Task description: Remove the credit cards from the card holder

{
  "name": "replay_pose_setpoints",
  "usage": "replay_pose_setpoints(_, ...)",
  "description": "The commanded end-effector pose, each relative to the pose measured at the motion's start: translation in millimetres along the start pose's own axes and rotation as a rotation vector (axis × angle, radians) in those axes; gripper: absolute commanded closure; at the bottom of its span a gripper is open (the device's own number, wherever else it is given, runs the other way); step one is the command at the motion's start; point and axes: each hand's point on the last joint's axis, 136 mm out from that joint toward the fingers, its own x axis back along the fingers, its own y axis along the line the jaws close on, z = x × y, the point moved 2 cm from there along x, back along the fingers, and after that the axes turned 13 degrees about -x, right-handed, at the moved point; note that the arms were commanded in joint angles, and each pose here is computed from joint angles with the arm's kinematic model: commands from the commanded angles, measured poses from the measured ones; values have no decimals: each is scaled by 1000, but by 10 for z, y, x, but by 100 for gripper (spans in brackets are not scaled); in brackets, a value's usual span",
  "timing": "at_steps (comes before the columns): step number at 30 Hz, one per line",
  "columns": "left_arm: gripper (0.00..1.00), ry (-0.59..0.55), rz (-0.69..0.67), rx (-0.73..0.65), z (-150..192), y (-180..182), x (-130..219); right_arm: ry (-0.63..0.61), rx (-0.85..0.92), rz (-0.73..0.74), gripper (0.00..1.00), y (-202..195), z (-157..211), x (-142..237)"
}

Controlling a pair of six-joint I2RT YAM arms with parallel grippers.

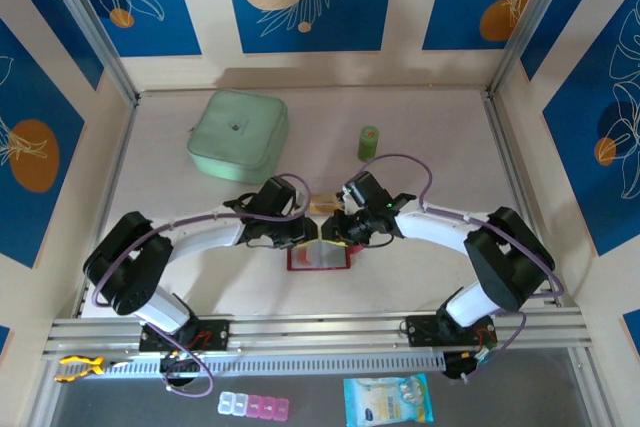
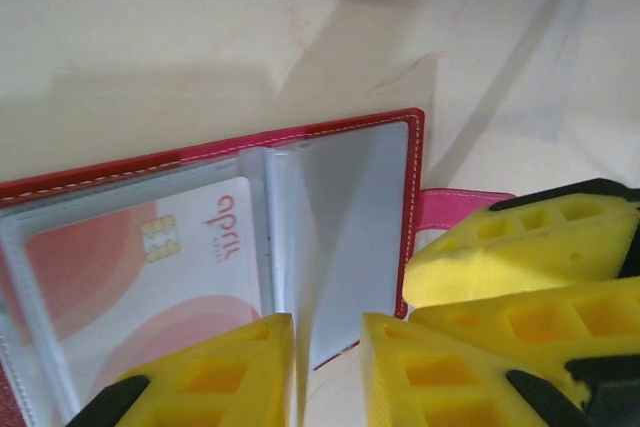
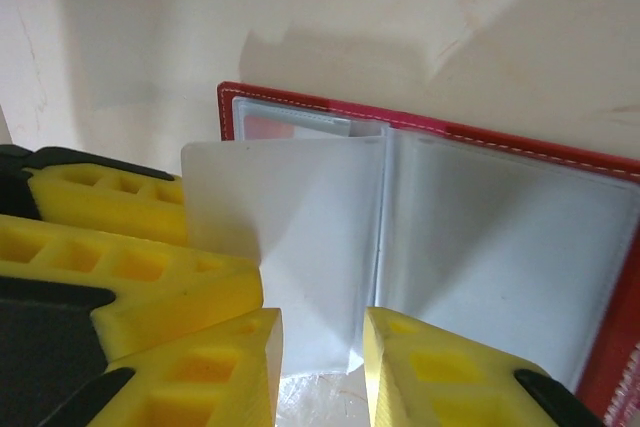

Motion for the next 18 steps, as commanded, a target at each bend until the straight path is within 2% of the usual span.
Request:
replay_pose_setpoints(1,77,38,7,-9,26,-84,-46,-23,-10,36,71,-116,24,115)
replay_pose_setpoints(18,77,130,26,-49,18,-310,-347,-102,-78,48,69,-446,-47,472)
